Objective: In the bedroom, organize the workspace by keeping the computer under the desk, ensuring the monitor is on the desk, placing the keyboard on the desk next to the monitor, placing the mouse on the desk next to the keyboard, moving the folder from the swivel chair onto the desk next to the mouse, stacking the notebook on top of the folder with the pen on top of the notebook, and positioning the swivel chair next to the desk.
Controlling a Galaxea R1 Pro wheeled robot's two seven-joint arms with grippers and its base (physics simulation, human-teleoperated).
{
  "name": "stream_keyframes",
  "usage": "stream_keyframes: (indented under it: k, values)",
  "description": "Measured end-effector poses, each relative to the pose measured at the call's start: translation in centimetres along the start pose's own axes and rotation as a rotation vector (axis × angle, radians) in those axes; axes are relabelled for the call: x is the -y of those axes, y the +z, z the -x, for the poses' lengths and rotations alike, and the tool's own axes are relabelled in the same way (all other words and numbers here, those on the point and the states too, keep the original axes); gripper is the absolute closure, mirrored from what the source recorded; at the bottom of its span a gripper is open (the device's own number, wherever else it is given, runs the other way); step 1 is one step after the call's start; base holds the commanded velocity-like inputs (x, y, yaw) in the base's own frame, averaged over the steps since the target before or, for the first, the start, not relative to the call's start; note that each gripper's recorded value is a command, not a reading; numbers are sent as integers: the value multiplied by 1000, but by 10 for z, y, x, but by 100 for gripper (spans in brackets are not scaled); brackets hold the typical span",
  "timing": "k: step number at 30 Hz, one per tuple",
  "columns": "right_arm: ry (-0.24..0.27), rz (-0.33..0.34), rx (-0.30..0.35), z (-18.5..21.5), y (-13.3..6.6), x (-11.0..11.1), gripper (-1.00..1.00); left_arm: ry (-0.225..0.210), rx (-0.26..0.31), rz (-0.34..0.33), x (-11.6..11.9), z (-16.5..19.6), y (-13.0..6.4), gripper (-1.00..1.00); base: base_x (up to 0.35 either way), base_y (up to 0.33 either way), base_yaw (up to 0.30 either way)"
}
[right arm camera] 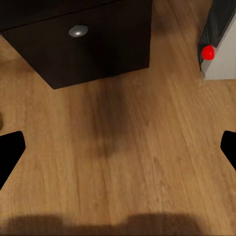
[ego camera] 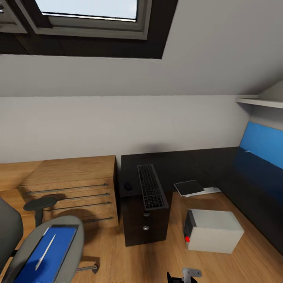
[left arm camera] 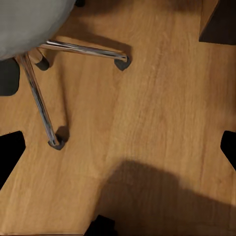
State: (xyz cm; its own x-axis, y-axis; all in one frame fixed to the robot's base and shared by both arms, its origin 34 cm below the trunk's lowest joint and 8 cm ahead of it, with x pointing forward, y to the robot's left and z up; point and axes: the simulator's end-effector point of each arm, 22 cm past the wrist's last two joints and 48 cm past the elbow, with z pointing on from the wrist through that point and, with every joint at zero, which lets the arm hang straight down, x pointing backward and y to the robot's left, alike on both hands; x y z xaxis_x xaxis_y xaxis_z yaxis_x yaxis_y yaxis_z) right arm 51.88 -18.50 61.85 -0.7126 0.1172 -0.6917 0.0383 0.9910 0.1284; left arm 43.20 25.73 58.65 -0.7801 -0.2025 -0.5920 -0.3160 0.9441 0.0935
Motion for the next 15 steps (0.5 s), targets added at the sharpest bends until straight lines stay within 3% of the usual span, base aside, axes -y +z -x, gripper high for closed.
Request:
stream_keyframes:
  k: [6,15]
  values:
    - [0,0,-4,3,-6,-1,-100,-1,-4,3,-2,2,-6,-100,-147,-100,276]
    - [0,0,-9,7,-15,-2,-100,1,-10,3,-3,6,-16,-100,-253,-208,274]
